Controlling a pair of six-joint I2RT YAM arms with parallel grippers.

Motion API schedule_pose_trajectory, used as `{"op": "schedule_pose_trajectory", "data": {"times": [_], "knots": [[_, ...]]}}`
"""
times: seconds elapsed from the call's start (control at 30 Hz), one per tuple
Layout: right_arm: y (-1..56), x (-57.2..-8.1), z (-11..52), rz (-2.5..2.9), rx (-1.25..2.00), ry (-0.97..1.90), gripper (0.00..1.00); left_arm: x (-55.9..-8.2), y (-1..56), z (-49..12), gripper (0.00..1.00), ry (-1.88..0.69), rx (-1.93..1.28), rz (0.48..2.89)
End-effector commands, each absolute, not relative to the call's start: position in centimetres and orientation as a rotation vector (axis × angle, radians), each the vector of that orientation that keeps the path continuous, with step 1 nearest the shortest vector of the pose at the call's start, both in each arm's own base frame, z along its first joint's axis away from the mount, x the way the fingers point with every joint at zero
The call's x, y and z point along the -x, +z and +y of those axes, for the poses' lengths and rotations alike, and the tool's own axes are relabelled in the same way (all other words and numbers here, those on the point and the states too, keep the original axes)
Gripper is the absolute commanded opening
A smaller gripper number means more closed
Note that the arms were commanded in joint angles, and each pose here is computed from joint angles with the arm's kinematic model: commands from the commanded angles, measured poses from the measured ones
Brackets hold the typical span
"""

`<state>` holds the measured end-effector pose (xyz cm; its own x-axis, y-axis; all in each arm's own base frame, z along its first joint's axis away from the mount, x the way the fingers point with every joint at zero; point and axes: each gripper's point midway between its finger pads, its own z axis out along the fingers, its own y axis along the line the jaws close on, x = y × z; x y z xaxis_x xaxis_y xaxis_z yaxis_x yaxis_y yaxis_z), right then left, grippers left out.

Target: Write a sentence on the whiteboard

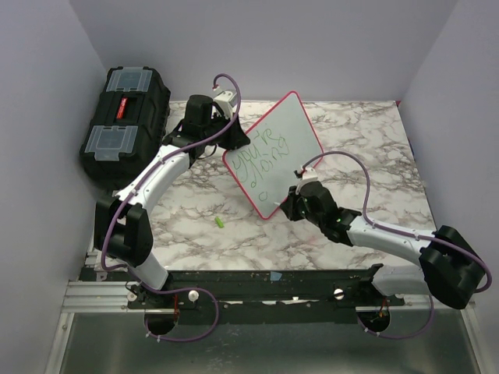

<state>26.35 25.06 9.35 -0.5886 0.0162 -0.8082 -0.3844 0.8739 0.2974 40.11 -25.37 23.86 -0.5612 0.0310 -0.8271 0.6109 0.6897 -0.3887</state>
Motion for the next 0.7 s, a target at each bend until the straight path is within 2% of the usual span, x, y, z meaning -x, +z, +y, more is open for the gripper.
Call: {"op": "schedule_pose_trajectory", "data": {"times": [0.0,0.3,0.67], "knots": [[5.6,-24.4,23.9,2.267,0.270,0.531,0.01,-37.6,20.9,-26.5,0.00,-0.866,-0.580,2.121],[5.6,-24.3,24.2,2.266,0.270,0.549,0.01,-37.5,20.8,-26.6,0.00,-0.869,-0.584,2.122],[8.9,-25.1,26.6,2.180,0.310,0.669,0.01,-37.7,20.4,-26.6,0.00,-0.867,-0.585,2.128]]}}
